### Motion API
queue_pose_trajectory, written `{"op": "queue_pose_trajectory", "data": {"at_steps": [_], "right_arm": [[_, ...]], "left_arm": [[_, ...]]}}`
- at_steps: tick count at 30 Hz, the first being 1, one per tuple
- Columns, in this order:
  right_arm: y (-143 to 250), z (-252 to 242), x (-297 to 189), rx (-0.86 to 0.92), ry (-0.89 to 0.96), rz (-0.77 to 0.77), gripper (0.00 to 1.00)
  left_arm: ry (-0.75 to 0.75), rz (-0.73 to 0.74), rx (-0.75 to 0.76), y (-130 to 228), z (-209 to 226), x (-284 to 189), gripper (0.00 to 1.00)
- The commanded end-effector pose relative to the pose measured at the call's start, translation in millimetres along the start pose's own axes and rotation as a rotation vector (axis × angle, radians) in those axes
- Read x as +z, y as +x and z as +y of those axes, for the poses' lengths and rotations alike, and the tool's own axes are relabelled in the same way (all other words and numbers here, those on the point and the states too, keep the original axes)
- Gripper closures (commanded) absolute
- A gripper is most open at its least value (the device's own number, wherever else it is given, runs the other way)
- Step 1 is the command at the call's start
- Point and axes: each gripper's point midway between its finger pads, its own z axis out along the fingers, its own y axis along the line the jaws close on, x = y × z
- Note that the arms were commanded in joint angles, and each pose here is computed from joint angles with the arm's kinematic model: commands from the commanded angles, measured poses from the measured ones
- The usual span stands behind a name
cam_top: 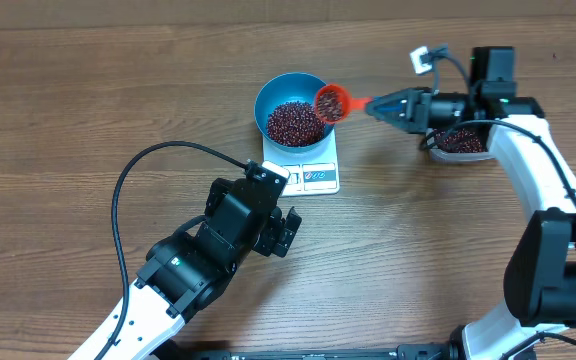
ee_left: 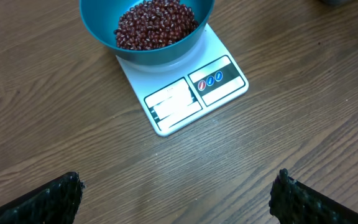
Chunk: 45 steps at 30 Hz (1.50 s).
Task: Scoop item into bowl and weigh 150g on scale
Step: 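Carry the filled red scoop left over the teal bowl, then tilt the red scoop slowly to trickle beans into the teal bowl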
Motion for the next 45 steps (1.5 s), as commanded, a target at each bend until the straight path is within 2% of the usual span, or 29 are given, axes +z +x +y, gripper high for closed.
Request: {"op": "queue_pose_trajectory", "data": {"at_steps": [1, 9, 20, 34, 45], "right_arm": [[3, -3, 16, -0.018, 0.042, 0.029, 0.95], [5, -7, 46, -0.111, 0.133, 0.065, 0.96], [-6, -37, 48, -0.200, 0.340, 0.047, 0.96], [-8, -37, 48, -0.488, 0.334, 0.091, 0.96], [-10, -36, 49, -0.553, 0.333, 0.095, 0.96]], "left_arm": [[0.003, 0.011, 0.013, 3, -1, 3, 0.00], [0.003, 0.011, 0.013, 3, -1, 3, 0.00], [0.003, 0.011, 0.013, 3, -1, 3, 0.00], [0.003, 0.011, 0.013, 3, -1, 3, 0.00], [0.003, 0.011, 0.013, 3, -1, 3, 0.01]]}}
